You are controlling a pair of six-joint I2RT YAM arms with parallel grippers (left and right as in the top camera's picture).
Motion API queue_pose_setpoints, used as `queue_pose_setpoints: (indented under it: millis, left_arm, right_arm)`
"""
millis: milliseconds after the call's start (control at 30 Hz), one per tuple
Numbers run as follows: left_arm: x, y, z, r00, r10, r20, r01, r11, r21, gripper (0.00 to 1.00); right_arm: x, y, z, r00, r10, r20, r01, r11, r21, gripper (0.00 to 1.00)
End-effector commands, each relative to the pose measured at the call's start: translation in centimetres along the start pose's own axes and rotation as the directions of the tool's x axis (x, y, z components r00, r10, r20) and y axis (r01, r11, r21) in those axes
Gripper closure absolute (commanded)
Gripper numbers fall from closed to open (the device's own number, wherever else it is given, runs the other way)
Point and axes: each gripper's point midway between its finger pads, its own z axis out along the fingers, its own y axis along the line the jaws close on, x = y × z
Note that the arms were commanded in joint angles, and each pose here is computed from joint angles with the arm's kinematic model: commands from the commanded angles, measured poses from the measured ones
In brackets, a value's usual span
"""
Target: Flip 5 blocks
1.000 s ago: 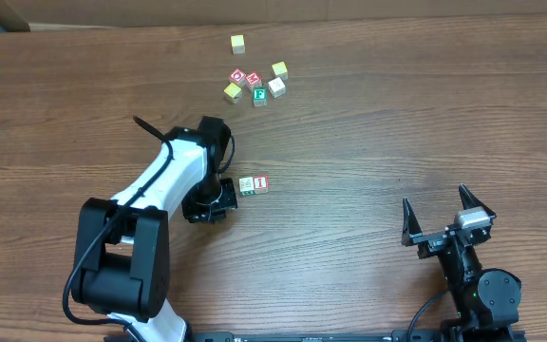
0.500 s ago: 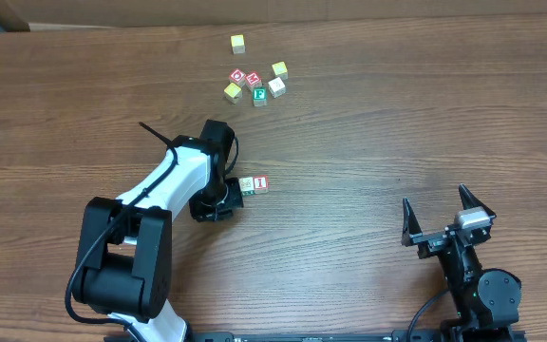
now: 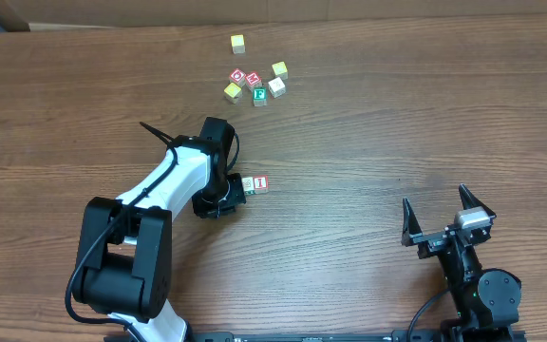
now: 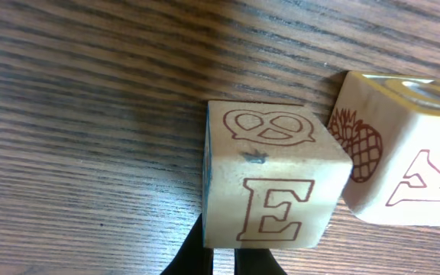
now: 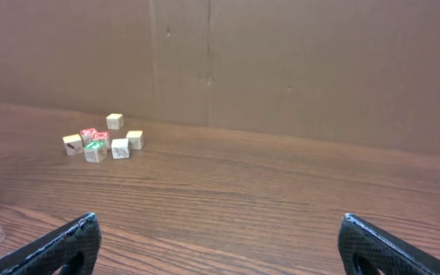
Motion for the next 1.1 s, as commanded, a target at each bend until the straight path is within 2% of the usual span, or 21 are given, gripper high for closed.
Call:
queue_pose_setpoints:
  millis: [0, 167, 367, 500, 600, 1067]
  left_arm:
    - [0.1, -0.3, -0.5, 1.000, 0.025, 0.012, -0.025, 1.000, 0.018, 0.96]
    - [0.4, 0.1, -1.3, 0.998, 0.056, -0.010, -0.056, 0.998, -0.002, 0.96]
    - [-0.5, 0.2, -4.2, 0.997, 0.036, 0.063, -0.038, 0.999, 0.027, 0.96]
    - [-1.1, 1.9, -5.0, 0.993, 0.001, 0.119, 0.006, 0.998, -0.057, 0.96]
    - [-1.4, 2.6, -4.9, 0.990, -0.026, 0.137, 0.039, 0.995, -0.093, 0.95]
    - [-1.1, 2.9, -1.6, 0.988, -0.054, 0.145, 0.067, 0.994, -0.084, 0.96]
  right_arm:
    - [0.2, -0.1, 0.0, 1.000, -0.001, 0.001, 0.001, 1.000, 0.003, 0.00]
    - [0.2, -0.1, 0.0, 1.000, -0.001, 0.001, 0.001, 1.000, 0.003, 0.00]
    - [0.2, -0.1, 0.0, 1.000, -0.001, 0.001, 0.001, 1.000, 0.003, 0.00]
    - [0.2, -0.1, 0.0, 1.000, -0.001, 0.001, 0.001, 1.000, 0.003, 0.00]
    - [0.2, -0.1, 0.0, 1.000, -0.001, 0.001, 0.001, 1.000, 0.003, 0.00]
    - [0.2, -0.1, 0.0, 1.000, -0.001, 0.001, 0.001, 1.000, 0.003, 0.00]
